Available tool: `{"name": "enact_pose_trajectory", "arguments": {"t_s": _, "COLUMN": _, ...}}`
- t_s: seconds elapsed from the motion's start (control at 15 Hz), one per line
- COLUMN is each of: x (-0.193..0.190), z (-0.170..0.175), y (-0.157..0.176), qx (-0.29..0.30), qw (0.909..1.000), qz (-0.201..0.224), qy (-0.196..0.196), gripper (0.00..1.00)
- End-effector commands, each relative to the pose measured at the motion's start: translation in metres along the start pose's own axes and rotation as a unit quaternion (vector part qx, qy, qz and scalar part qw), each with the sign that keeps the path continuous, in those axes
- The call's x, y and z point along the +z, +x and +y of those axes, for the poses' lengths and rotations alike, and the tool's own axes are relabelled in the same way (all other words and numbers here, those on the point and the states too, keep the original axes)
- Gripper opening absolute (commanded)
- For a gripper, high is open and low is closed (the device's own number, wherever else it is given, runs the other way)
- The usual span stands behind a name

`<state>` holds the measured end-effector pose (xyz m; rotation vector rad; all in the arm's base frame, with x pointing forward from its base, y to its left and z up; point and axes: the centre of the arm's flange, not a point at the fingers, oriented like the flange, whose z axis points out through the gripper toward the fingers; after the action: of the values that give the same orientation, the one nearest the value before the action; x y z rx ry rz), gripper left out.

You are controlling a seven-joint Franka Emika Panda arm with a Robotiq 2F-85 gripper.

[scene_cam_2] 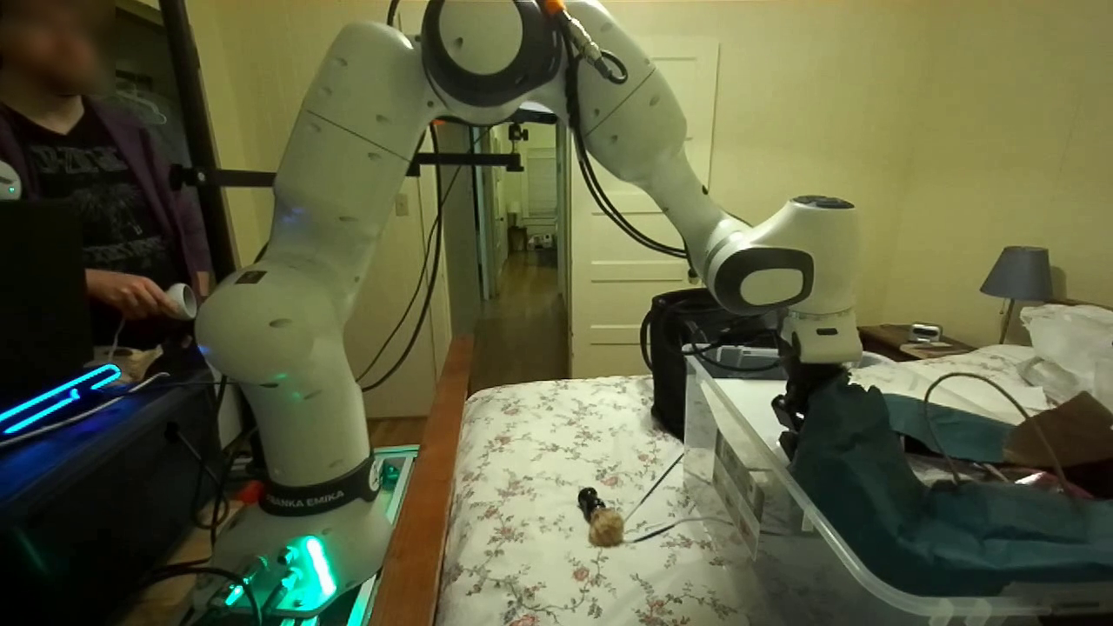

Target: Put the writing pad on the side of the storage crate

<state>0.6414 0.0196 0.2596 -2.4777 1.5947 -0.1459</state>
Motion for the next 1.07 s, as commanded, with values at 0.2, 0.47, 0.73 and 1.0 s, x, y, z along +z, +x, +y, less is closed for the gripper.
{"name": "enact_pose_trajectory", "arguments": {"t_s": 0.2, "x": -0.011, "z": -0.016, "y": -0.018, "qx": -0.022, "qw": 0.9997, "qz": -0.012, "qy": 0.002, "gripper": 0.09}}
{"name": "enact_pose_trajectory", "arguments": {"t_s": 0.47, "x": -0.072, "z": -0.024, "y": -0.05, "qx": -0.074, "qw": 0.9965, "qz": 0.036, "qy": 0.017, "gripper": 0.1}}
{"name": "enact_pose_trajectory", "arguments": {"t_s": 0.73, "x": -0.125, "z": -0.038, "y": -0.072, "qx": -0.126, "qw": 0.9884, "qz": 0.081, "qy": 0.026, "gripper": 0.1}}
{"name": "enact_pose_trajectory", "arguments": {"t_s": 1.0, "x": -0.164, "z": -0.05, "y": -0.083, "qx": -0.143, "qw": 0.9809, "qz": 0.125, "qy": 0.042, "gripper": 0.1}}
